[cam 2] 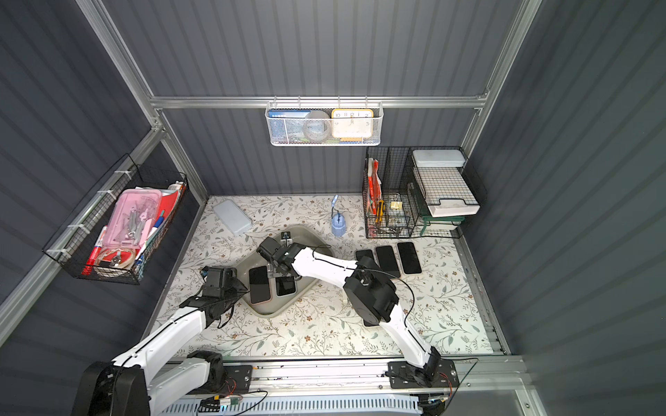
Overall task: Take the phone out of the storage box
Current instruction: Pick up the phone from the storage box.
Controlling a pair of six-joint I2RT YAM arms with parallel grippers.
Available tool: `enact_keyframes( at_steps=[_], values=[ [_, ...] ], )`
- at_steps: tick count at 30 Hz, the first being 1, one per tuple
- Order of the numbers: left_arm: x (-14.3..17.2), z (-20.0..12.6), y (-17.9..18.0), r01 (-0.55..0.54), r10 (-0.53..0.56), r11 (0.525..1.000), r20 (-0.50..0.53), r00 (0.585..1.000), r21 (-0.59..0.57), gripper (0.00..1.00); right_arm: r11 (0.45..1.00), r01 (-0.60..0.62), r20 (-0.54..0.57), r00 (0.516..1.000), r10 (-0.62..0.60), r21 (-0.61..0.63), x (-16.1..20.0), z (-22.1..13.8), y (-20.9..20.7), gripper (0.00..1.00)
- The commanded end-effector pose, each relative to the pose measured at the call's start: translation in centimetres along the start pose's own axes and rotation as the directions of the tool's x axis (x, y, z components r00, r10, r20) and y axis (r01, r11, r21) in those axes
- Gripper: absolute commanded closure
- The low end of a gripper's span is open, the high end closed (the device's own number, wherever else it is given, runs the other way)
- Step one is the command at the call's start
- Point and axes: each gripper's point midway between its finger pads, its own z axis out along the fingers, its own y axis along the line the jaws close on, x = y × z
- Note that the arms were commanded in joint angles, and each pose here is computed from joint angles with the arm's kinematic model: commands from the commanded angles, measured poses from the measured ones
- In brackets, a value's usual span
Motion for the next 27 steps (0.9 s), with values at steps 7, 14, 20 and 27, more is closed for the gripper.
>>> enact_keyframes(
  at_steps=[7,14,20,27],
  values=[
    [-0.7,0.6,-0.1,0.042,-0.043,0.999,0.044,0.998,0.008,1.0,0.986,0.162,-0.092,0.983,-0.158,0.04,2.5,2.1,0.1,0.01],
    [-0.6,0.9,0.1,0.041,-0.041,0.999,0.044,0.998,0.001,1.0,0.978,0.202,-0.121,0.973,-0.195,0.05,3.4,3.0,-0.3,0.01],
    [-0.6,0.9,0.1,0.039,-0.039,0.999,0.046,0.998,-0.001,1.0,0.979,0.202,-0.143,0.97,-0.195,0.033,4.1,3.6,0.0,0.01],
    [-0.6,1.1,0.1,0.038,-0.038,0.999,0.046,0.998,-0.005,1.0,0.974,0.225,-0.146,0.965,-0.218,0.033,4.3,3.8,0.2,0.01]
  ],
)
